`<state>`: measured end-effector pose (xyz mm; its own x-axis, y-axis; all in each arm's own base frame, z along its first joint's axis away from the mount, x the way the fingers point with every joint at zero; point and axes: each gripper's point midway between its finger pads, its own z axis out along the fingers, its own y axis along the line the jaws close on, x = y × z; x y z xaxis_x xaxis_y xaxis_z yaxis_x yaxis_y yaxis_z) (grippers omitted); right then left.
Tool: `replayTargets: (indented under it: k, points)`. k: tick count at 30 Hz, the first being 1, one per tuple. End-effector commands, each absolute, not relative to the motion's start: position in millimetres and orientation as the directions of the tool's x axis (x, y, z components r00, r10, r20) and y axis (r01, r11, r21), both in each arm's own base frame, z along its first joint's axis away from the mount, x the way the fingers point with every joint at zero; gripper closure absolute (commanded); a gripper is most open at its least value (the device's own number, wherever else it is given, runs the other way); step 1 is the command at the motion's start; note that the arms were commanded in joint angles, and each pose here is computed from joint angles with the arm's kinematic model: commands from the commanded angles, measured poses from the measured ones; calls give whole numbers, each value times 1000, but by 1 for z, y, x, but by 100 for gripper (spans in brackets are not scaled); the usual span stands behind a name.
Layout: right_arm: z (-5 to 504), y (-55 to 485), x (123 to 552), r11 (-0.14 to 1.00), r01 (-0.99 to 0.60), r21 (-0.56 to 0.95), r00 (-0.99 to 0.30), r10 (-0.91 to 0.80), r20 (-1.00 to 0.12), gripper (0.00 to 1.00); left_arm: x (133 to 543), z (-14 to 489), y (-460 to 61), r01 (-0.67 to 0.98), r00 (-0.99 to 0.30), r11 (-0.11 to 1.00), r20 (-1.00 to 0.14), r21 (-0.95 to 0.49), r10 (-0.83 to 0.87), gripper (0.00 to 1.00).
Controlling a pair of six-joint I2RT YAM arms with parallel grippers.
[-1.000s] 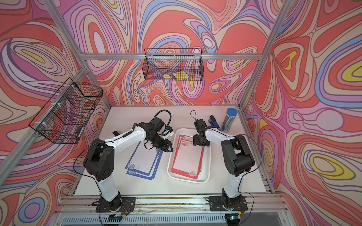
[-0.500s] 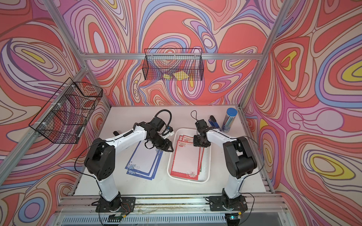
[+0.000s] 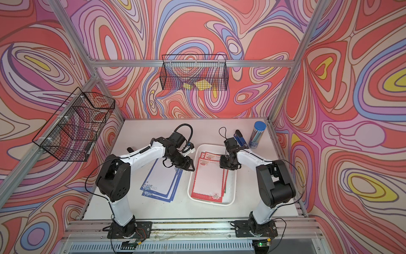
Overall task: Take out the stationery paper from the storage box
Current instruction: Pick up the stationery paper from the storage box.
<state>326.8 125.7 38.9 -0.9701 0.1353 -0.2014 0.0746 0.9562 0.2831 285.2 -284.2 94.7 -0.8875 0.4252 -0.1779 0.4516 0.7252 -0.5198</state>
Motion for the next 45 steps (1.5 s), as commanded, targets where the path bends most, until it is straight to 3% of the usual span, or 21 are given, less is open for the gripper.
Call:
replayTargets:
  k: [1,7,24,45]
  points:
    - [43,127,326,944,94,316,-967,162,-197,56,282,94,-289,445,-888,725,-155,-526,433,43]
    - [39,126,322,943,118,312,-970,177,-169,49,280,92,-291,443,-887,724,-146,-529,437,43]
    - [17,139,304,904,195,382,-973,227,-41,49,278,87,-295,427,-892,724,-121,-541,436,48]
    - [55,154,297,861,147,487,-977,203,-63,66,277,84,-294,420,-894,731,-105,-538,436,47]
